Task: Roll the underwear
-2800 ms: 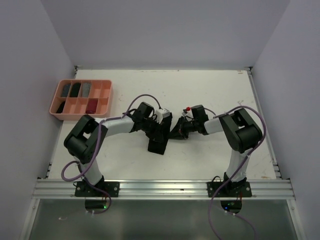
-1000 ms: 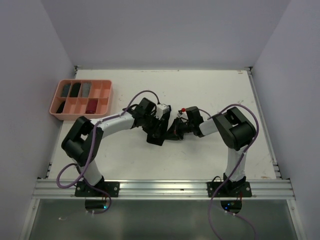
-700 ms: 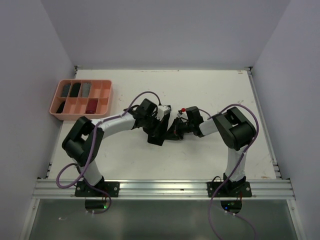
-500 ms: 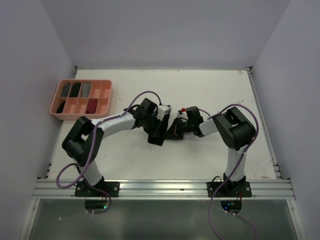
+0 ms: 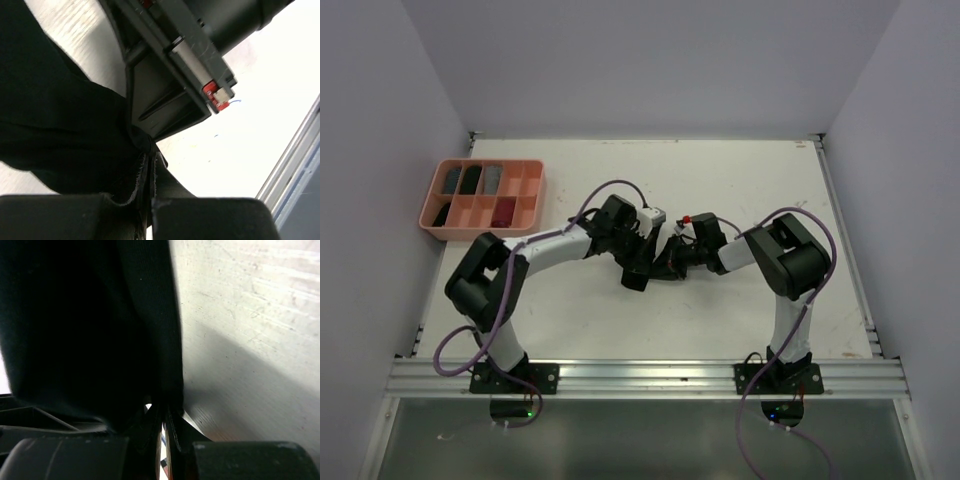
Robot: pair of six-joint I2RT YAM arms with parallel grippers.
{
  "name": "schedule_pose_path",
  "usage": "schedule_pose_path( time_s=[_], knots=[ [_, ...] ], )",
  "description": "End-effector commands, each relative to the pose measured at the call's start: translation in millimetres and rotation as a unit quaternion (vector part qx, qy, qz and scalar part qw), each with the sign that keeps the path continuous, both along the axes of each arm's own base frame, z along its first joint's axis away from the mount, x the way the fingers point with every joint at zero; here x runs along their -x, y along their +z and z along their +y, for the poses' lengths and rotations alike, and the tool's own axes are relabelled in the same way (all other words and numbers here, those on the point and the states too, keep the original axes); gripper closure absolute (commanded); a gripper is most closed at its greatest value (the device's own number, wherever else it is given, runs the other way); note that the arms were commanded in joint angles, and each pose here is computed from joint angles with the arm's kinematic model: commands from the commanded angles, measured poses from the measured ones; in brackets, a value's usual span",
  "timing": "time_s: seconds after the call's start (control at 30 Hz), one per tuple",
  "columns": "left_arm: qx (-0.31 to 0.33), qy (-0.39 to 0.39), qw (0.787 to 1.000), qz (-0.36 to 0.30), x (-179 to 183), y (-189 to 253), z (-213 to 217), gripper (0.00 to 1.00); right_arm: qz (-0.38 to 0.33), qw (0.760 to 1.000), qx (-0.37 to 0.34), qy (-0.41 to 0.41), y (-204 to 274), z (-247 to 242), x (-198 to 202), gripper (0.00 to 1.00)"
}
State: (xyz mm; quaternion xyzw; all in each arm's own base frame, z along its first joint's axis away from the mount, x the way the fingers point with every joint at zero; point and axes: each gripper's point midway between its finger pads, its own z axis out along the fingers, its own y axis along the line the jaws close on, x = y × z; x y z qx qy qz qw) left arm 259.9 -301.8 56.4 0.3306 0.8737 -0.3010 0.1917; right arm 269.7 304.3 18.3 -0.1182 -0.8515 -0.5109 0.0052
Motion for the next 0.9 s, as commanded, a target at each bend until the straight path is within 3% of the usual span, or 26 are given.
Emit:
schedule_pose_path(
  time_s=[0.0, 0.33, 0.47, 0.57, 0.7, 0.87],
  knots=[
    [0.045, -0.014, 0.999, 0.026, 8, -7, -17, 1.0, 0.039, 0.999, 0.025, -0.01, -17, -3, 6, 0.91],
    [0.018, 0.052, 0.994, 0.094, -3, -66, 31, 0.77, 0.024, 0.999, 0.036, 0.021, 2, -8, 10, 0.9],
    [0.032, 0.037, 0.992, 0.113, 3, -72, 37, 0.6, -0.012, 0.998, 0.021, 0.054, 21, -9, 7, 0.91],
    [0.053, 0.03, 0.991, 0.123, 9, -71, 35, 0.54, -0.062, 0.996, 0.008, 0.062, 49, -10, -13, 0.92],
    [0.079, 0.03, 0.989, 0.121, 14, -68, 37, 0.49, -0.121, 0.992, -0.022, 0.008, 86, -15, -54, 0.89],
    [0.079, 0.03, 0.989, 0.117, 15, -70, 41, 0.48, -0.132, 0.991, -0.01, -0.029, 84, -21, -91, 0.75]
  ],
)
